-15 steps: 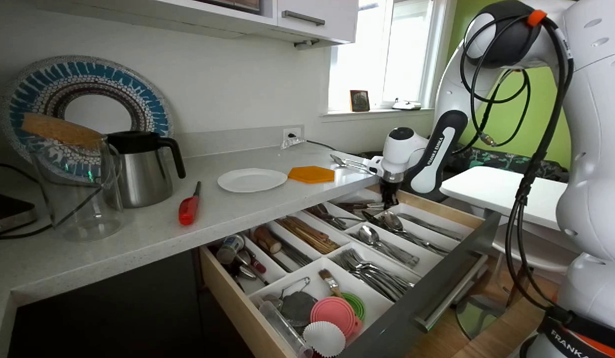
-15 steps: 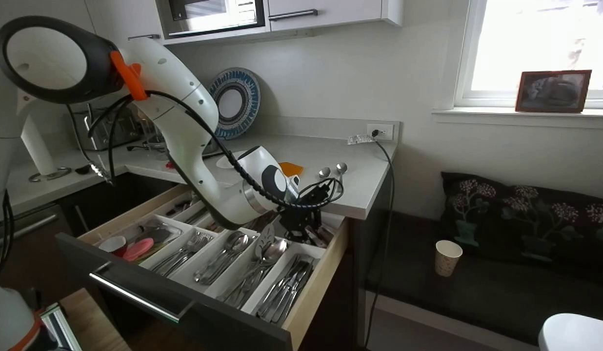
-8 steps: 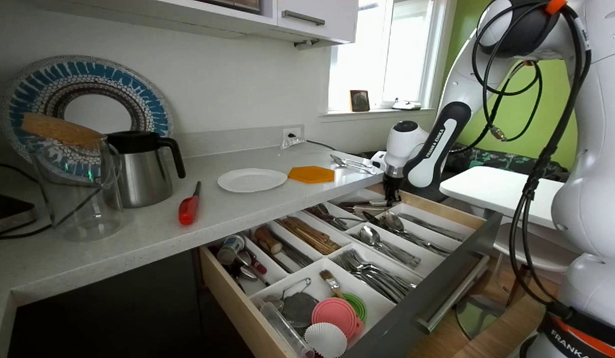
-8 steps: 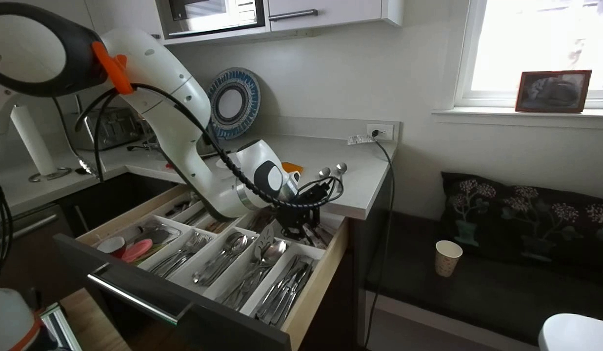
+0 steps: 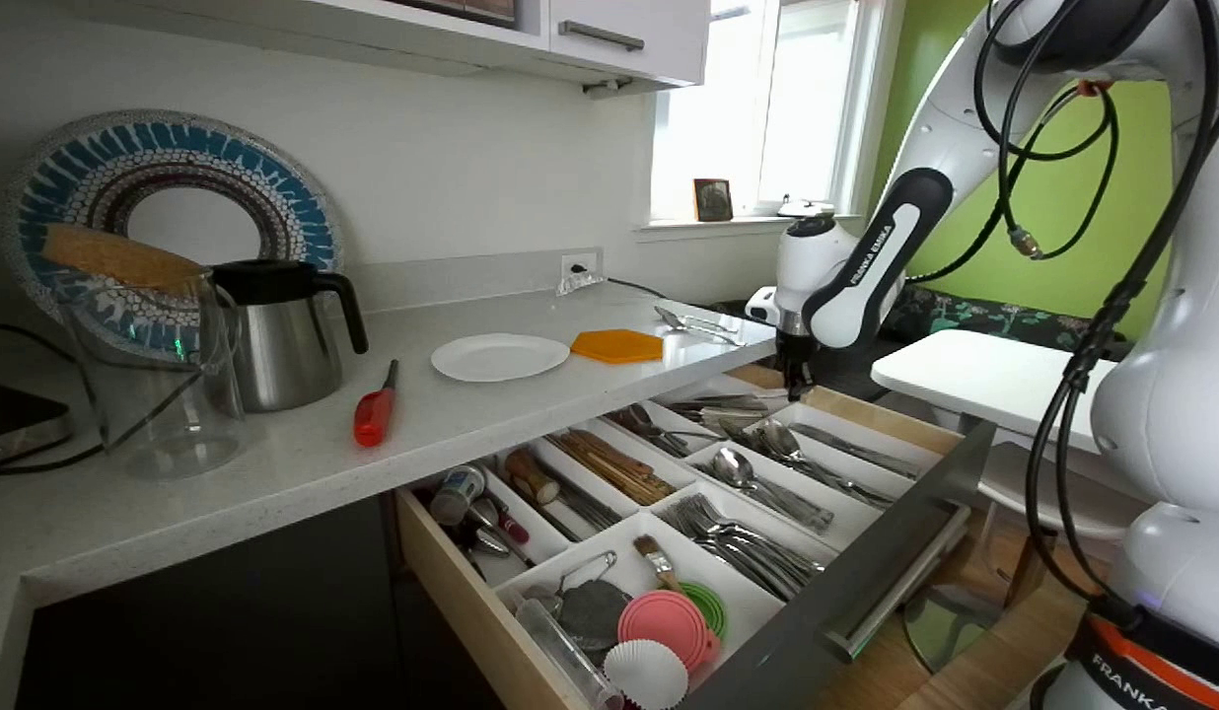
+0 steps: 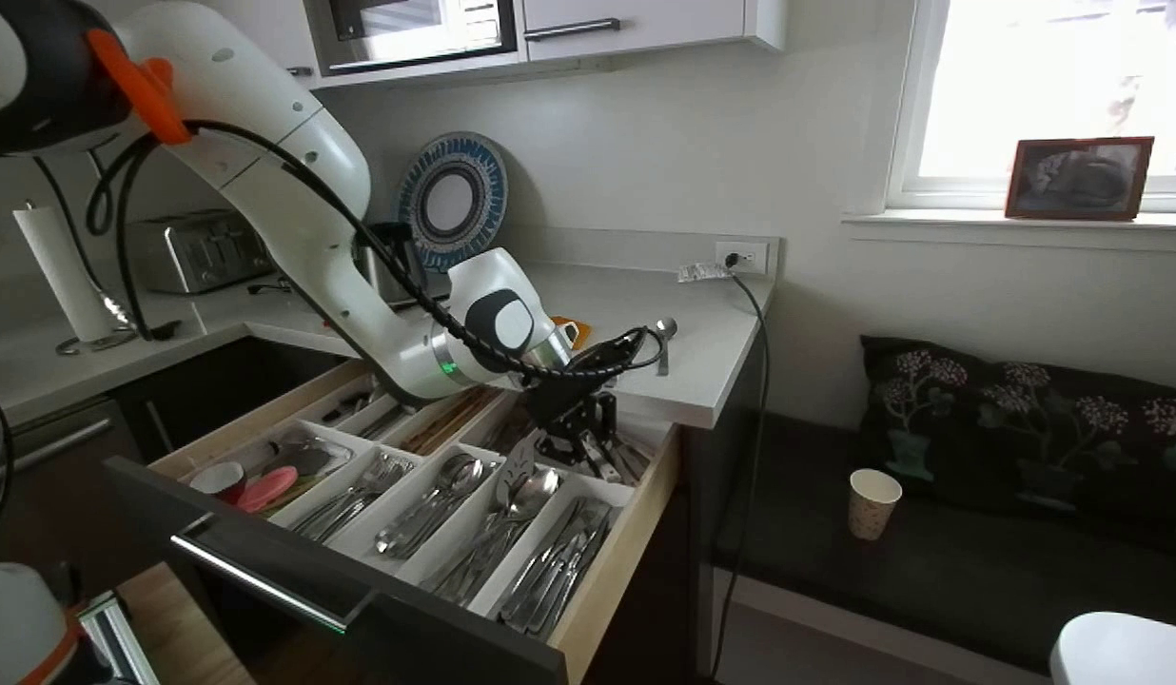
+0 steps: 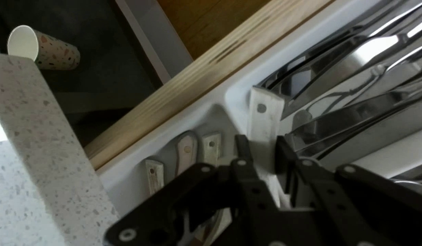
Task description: Remove a knife from the kitchen drawer
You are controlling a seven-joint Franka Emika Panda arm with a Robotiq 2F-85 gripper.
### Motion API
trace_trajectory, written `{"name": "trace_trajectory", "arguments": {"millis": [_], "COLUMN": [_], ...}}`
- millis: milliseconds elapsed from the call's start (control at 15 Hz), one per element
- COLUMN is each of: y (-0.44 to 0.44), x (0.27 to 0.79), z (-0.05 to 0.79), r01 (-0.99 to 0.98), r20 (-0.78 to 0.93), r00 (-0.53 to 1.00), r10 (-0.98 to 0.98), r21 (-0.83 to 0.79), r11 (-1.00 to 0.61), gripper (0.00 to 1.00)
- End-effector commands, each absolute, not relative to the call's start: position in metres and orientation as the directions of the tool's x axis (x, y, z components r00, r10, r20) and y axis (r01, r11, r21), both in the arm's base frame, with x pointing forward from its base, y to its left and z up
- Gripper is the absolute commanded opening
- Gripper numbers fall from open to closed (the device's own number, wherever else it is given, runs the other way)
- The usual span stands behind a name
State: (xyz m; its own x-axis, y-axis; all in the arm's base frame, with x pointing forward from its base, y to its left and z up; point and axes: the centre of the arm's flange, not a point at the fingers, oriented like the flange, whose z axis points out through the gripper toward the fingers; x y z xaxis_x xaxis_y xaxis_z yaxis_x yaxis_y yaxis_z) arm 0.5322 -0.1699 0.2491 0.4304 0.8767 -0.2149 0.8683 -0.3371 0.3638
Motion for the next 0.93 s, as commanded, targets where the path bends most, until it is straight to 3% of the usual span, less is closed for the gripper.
{"name": "trace_trajectory", "arguments": {"millis": [0,467,867], "y": [-0.176,-0.178,-0.184], "x": [0.503,0.468,0.462], "z": [0.273,0.310,0.378], "r01": [0.909,0.963,0.934], "r20": [-0.264,-0.229,-0.115], "r00": [0.376,0.213,0.329], "r10": [0.888,0.950,0.937], "r21": [0.291,0.216,0.188], "r11": [-0.298,-0.164,-0.305], "gripper": [0.06,0.06,0.06]}}
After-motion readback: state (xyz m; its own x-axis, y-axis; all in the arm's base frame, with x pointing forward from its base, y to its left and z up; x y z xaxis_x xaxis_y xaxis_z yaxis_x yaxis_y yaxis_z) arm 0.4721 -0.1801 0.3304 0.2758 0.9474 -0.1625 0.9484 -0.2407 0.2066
